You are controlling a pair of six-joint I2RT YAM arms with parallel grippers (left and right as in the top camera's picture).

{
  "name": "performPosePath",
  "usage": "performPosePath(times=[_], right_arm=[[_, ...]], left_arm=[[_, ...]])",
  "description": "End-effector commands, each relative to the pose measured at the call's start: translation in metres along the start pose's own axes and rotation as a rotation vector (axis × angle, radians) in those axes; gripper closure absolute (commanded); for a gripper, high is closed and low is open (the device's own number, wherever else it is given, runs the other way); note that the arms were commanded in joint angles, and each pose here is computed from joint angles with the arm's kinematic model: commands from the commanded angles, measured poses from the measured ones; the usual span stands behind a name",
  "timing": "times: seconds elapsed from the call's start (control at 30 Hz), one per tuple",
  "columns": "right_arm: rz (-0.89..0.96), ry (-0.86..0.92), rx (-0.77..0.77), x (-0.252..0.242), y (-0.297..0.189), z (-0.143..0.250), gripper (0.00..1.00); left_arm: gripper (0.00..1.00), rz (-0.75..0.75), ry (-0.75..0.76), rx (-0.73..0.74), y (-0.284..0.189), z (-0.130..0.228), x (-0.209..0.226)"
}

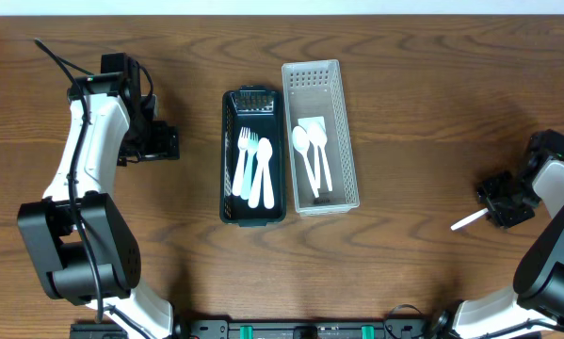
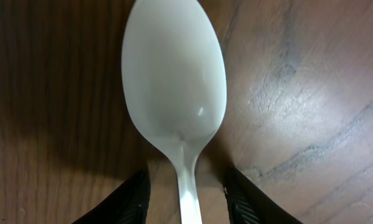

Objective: Pack container
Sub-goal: 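Move right gripper to the last white spoon and grasp it, then carry the last spoon with right gripper into the clear basket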

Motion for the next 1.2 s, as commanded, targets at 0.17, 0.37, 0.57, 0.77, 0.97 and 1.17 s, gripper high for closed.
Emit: performPosePath(times=[0.17, 0.37, 0.57, 0.77, 0.97, 1.17], right_arm=[[0.024, -0.017, 0.019, -0.009, 0.014, 0.005, 0.68], [0.021, -0.023, 0.022, -0.009, 0.014, 0.006, 0.94], [-0.006, -0.035, 0.048, -0.005, 0.014, 0.009, 0.99], [-0.154, -0.210, 0.057, 0.044, -0.015, 0.029, 0.99], [-0.384, -0.572, -0.066, 0.130, -0.113, 0.098, 0.99], [-0.607, -0.941, -0.136, 0.176, -0.194, 0.201, 0.99]], left_arm=[[0.12, -0.003, 0.008, 0.006, 0.000, 0.001, 0.002], [0.12, -0.003, 0.008, 0.006, 0.000, 0.001, 0.002], [0.12, -0.003, 0.008, 0.006, 0.000, 0.001, 0.002], [0.12, -0.003, 0.008, 0.005, 0.000, 0.001, 0.002], [0.12, -0.003, 0.008, 0.005, 0.000, 0.001, 0.002], [0.12, -0.003, 0.008, 0.005, 0.000, 0.001, 0.002]])
Point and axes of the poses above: each gripper's point midway between its finger pads, its own y axis out along the fingers, its own x axis along the line the jaws close on, z = x × y, the point moved 6 cm from there along -y, back along the fingers, and after that the axes turned 11 degrees about y, right-handed, at the moved point
